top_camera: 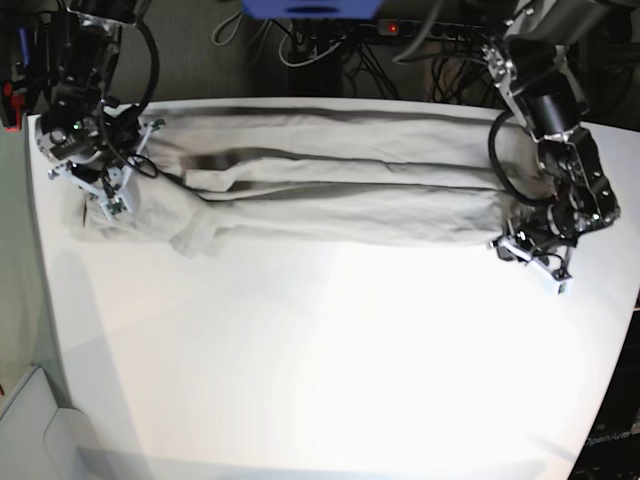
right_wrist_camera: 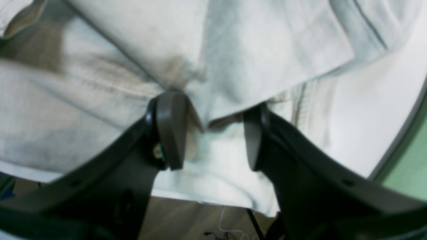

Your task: Layout the t-shirt on the table in an organized manner, then fold the t-shirt properly

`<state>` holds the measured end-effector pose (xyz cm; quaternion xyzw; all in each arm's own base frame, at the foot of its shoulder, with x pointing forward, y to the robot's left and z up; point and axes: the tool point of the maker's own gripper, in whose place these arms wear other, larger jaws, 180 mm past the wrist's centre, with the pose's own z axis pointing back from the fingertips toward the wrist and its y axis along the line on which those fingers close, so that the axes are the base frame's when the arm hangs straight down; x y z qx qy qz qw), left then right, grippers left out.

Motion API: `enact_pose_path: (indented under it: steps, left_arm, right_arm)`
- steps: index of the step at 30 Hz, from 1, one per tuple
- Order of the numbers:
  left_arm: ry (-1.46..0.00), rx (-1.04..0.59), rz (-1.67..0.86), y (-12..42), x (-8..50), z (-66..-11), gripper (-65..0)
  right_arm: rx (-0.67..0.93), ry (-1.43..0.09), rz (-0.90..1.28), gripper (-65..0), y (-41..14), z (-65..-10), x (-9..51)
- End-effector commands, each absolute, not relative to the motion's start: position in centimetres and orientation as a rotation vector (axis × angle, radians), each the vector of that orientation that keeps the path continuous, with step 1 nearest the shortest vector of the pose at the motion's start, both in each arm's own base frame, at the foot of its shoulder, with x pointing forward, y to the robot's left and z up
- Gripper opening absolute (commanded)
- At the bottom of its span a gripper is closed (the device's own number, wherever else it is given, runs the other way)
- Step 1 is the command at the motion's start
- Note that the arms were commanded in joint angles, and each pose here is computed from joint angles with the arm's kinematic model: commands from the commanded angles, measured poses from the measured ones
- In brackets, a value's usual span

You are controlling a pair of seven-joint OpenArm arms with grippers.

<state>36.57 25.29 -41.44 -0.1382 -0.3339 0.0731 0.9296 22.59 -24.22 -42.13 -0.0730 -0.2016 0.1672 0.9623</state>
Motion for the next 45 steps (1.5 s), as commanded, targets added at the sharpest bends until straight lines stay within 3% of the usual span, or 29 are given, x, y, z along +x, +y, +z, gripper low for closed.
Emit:
enact_pose_path:
  steps: [1,9,16,25,37,39,45]
  left_arm:
    - [-0.756,-0.261,0.135,26.2,38.0,-38.9,-64.6]
    - [-0.781,-0.199,0.169,28.3,36.0,-36.5,-64.6]
    - [-0.705,-0.141,0.168,29.4,33.4,-35.7,-64.6]
    - [-0.585,-0.155,0.166,28.4,29.1,-38.3,-64.6]
    - [-0.545,-0.140,0.171,28.5,26.7,-40.2,-63.5]
    - [-0.540,-0.138,0.166,28.6,26.6,-40.2,-58.5]
    - [-0.523,-0.130,0.169,28.9,25.6,-40.6,-24.2]
  right_arm:
    - [-0.171,-0.393,0.340,-35.9,-24.8,-42.0,22.5]
    - [-0.126,-0.349,0.358,-35.9,-23.6,-43.7,21.8]
    - [-0.105,-0.378,0.376,-35.9,-22.7,-43.9,22.4]
    - [-0.105,-0.380,0.374,-35.9,-22.7,-43.9,22.4]
    - [-0.104,-0.380,0.374,-35.9,-22.7,-43.9,22.4]
    - [-0.104,-0.380,0.374,-35.9,-22.7,-43.9,22.4]
    - [-0.104,-0.379,0.374,-35.9,-22.7,-43.9,22.3]
